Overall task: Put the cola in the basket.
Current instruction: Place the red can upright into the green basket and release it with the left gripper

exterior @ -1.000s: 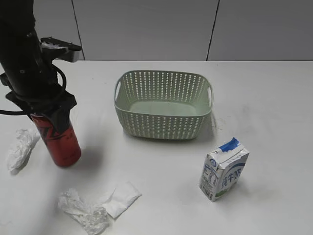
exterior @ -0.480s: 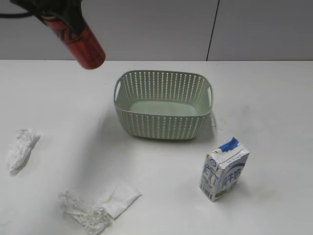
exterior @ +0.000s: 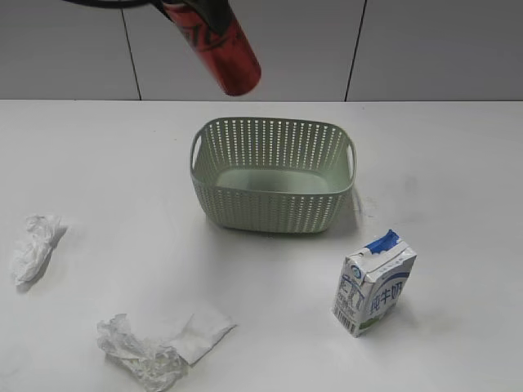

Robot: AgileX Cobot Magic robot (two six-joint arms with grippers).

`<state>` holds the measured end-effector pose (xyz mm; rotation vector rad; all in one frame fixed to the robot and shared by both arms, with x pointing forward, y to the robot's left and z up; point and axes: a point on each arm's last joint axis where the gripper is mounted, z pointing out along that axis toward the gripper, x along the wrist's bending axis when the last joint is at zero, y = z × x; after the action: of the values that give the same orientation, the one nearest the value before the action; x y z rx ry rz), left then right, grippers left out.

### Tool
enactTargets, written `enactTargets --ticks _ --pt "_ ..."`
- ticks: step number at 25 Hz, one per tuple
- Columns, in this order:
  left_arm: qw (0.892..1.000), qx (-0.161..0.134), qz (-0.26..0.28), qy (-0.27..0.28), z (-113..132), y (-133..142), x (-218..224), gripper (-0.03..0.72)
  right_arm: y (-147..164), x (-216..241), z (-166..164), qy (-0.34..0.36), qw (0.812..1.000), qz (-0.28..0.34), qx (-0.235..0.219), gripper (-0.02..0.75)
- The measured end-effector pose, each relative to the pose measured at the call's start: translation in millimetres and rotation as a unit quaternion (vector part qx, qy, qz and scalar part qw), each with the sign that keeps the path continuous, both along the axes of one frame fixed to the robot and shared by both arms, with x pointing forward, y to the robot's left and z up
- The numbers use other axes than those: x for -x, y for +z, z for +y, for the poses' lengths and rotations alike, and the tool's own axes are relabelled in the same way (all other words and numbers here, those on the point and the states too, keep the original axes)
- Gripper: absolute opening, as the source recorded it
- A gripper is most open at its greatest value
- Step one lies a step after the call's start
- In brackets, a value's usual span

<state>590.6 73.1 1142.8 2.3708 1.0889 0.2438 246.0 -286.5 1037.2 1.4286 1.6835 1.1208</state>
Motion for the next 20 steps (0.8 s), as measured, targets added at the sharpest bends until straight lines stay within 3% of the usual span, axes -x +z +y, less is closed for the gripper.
enactTargets --ticks 7,10,16,20 --pt "0.996 -0.056 0.048 -0.053 -56.6 -65.4 -2.9 0.5 0.0 0.0 0.0 0.0 1.0 0.0 0.0 0.59" --pt "0.992 -0.078 0.073 -0.062 -69.4 -96.2 -6.6 0.5 0.0 0.0 0.0 0.0 1.0 0.0 0.0 0.59" --pt "0.985 -0.134 0.088 -0.063 -73.2 -138.7 -18.0 0.5 0.0 0.0 0.0 0.0 1.0 0.0 0.0 0.59" --pt "0.984 -0.141 0.088 -0.063 -73.6 -144.2 -20.1 0.501 0.0 0.0 0.0 0.0 1.0 0.0 0.0 0.59"
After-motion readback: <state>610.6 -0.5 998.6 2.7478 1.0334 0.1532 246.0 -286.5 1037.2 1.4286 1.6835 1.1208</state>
